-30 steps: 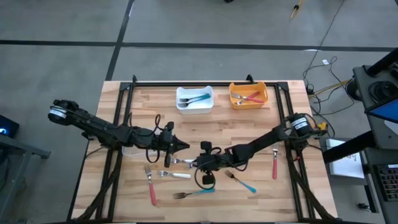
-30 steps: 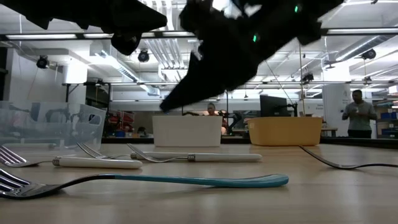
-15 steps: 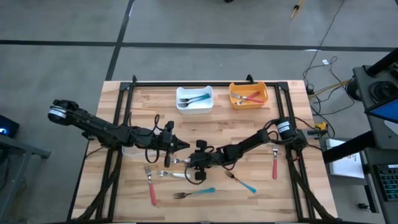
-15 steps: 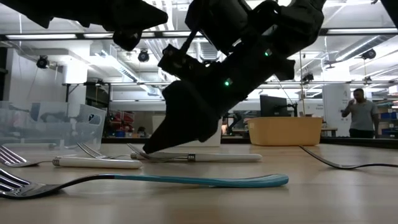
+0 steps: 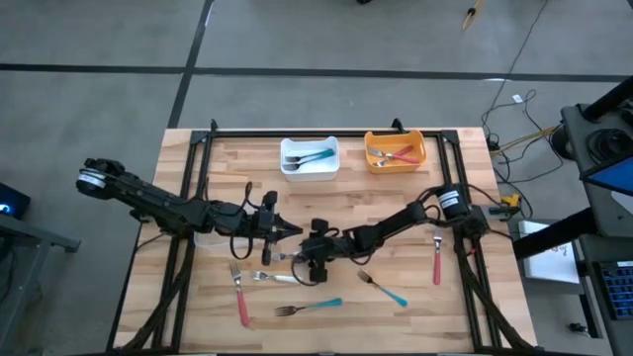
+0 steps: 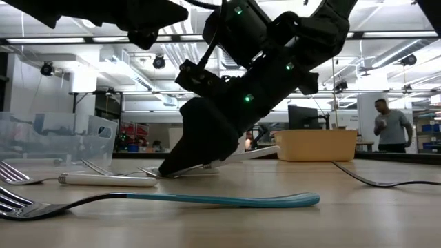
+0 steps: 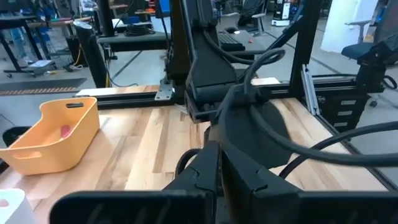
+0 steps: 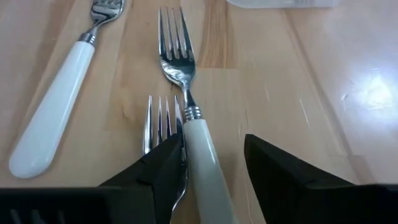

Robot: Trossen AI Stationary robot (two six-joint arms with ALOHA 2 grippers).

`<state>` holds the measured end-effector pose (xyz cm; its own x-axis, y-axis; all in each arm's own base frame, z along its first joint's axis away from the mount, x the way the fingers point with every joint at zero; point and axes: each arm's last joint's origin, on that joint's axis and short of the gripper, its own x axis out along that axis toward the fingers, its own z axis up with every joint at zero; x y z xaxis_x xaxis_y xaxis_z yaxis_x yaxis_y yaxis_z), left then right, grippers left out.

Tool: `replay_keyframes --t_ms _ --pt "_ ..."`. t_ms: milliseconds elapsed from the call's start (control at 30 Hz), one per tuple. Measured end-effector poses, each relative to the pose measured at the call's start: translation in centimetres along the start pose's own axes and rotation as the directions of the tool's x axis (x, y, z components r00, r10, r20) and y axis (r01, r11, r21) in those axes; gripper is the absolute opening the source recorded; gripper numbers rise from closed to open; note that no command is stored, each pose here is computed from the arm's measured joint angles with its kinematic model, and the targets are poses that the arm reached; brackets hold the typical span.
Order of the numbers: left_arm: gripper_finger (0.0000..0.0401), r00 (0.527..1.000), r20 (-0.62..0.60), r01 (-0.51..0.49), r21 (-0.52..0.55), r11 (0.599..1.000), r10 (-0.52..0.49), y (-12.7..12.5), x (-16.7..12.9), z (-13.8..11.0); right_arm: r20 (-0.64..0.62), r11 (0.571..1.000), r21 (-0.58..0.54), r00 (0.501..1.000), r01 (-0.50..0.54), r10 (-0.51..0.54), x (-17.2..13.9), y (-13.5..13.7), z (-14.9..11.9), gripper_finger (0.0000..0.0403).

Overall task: Sort silverware by color (type)
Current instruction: Put the top white fork into the transparent bin

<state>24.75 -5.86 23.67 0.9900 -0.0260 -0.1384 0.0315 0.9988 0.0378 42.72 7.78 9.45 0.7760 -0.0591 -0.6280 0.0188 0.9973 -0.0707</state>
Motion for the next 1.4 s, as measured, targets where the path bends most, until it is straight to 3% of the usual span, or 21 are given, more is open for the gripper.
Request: replay_keyframes --t_ms 267,600,933,1133,1400 --pt "0.0 0.995 0.007 -0.096 0.035 0.995 0.095 0.3 0.0 0.1 -0.02 0.995 0.092 0.999 -0.048 0.05 0.5 -2.1 -0.1 0.0123" --pt "0.0 0.994 0.007 -0.105 0.091 0.99 0.105 0.3 0.0 0.1 -0.02 0.99 0.086 0.993 -0.112 0.114 0.5 -3.4 0.3 0.0058" --pt "0.0 0.994 0.007 -0.105 0.125 0.987 0.105 0.3 0.0 0.0 -0.04 0.994 -0.006 0.993 -0.108 0.107 -1.4 -3.7 1.6 0.0059" --pt "0.0 0.994 0.013 -0.106 0.128 0.986 0.105 0.3 0.0 0.1 -0.1 0.998 -0.037 0.994 -0.046 0.042 -2.3 -4.4 1.7 0.0058" --pt "0.0 0.994 0.031 -0.109 0.128 0.986 0.106 0.3 0.1 0.7 -0.122 0.999 -0.024 0.992 -0.027 0.024 -1.9 -5.3 1.1 0.0057"
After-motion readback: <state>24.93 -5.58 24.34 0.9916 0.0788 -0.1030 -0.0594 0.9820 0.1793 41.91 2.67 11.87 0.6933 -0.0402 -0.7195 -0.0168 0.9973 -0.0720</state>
